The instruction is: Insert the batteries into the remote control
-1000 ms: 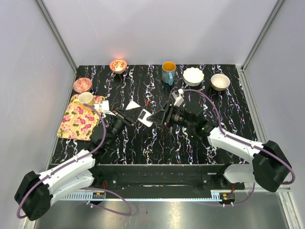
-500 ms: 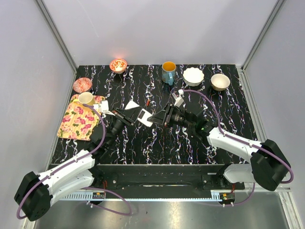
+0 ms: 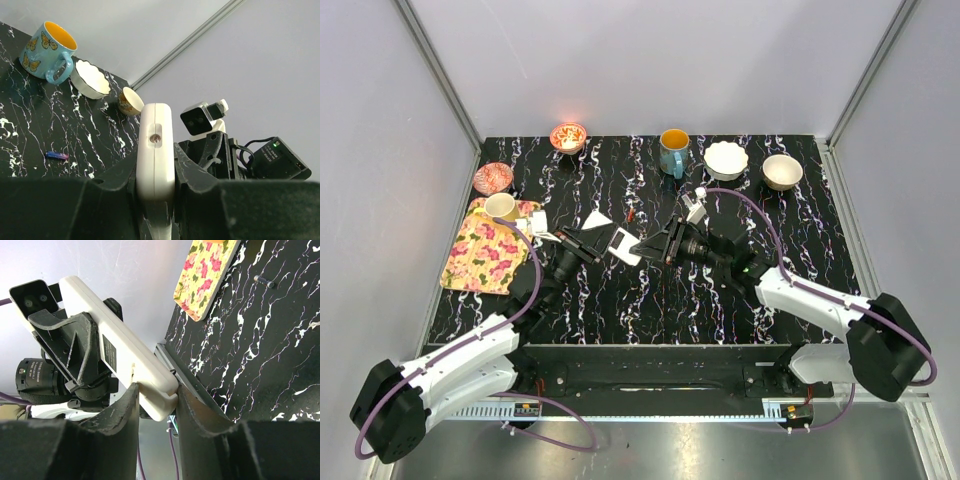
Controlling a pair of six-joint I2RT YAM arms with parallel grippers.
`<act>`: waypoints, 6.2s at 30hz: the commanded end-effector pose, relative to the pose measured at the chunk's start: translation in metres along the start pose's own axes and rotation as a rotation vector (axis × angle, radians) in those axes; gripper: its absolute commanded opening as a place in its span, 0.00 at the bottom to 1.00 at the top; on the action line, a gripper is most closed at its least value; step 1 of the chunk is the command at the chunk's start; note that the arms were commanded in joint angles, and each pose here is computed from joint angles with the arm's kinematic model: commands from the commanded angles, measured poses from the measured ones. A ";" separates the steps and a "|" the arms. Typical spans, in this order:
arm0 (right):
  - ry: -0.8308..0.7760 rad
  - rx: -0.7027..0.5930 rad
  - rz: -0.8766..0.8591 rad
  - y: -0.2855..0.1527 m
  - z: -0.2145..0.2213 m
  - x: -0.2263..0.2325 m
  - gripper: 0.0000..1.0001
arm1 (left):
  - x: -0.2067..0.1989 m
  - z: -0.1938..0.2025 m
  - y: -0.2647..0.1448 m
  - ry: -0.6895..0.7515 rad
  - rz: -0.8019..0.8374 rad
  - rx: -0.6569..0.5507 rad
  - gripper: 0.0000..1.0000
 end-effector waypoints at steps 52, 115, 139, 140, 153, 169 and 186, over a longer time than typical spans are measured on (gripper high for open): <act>-0.180 -0.124 0.232 -0.072 -0.011 -0.054 0.00 | 0.033 -0.034 -0.014 0.020 -0.112 -0.118 0.00; -0.192 -0.213 0.646 -0.123 -0.038 -0.102 0.67 | 0.046 0.009 -0.031 -0.053 -0.099 0.086 0.00; -0.504 -0.356 1.046 -0.132 -0.088 -0.103 0.85 | -0.016 0.048 -0.044 -0.206 0.382 0.527 0.00; -0.495 -0.326 1.086 -0.133 -0.089 -0.107 0.85 | -0.017 0.049 -0.048 -0.237 0.390 0.536 0.00; -0.230 -0.398 1.402 -0.194 -0.142 -0.205 0.61 | -0.007 0.052 -0.062 -0.237 0.347 0.498 0.00; -0.194 -0.284 1.532 -0.191 -0.153 -0.264 0.53 | -0.006 0.050 -0.076 -0.280 0.381 0.424 0.00; -0.040 -0.165 1.431 -0.176 -0.139 -0.285 0.44 | -0.004 0.050 -0.071 -0.296 0.366 0.417 0.00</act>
Point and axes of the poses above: each gripper's point midway between its finger pads, its own y axis out along the fingers, its own x axis along the line the jaws close on, z = x × y, the point moved 3 cm from there along -y, back along the fingers, and after that the axes turned 4 degrees about y, right-handed, at the moved point
